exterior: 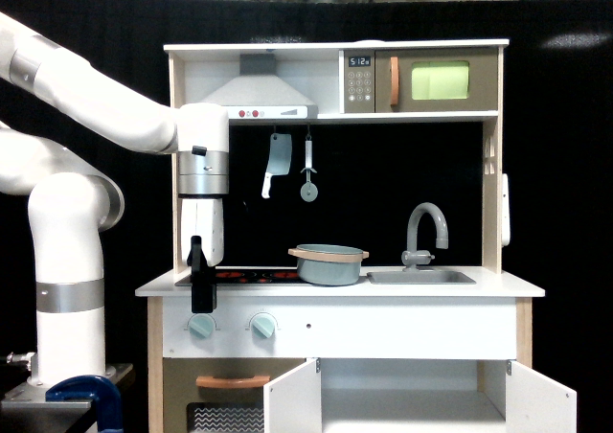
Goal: Put the bowl inside the kitchen cabinet
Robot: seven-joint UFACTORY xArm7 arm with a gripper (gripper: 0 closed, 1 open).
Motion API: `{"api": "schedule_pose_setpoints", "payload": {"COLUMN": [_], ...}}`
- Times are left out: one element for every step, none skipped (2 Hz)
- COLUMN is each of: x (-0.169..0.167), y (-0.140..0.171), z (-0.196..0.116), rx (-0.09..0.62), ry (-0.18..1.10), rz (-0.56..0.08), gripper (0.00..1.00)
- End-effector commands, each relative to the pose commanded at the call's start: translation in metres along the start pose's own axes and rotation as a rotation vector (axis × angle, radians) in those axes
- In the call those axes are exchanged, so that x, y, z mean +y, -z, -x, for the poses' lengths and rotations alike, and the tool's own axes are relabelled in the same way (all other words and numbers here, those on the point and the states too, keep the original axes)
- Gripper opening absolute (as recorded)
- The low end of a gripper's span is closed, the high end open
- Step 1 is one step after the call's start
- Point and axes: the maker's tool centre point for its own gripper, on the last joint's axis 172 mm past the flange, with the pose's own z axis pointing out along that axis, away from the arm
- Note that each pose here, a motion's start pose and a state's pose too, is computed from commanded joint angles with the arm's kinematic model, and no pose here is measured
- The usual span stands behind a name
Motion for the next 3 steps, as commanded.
{"api": "schedule_pose_setpoints", "payload": {"x": [0.002,0.0,-0.001], "y": [0.005,0.049,0.073], "z": [0.0,-0.015,-0.046], "rx": [0.0,0.14,0.217], "ry": [0.0,-0.051,-0.172], "rz": [0.009,0.004,-0.059], "gripper": [1.0,1.0,1.0]}}
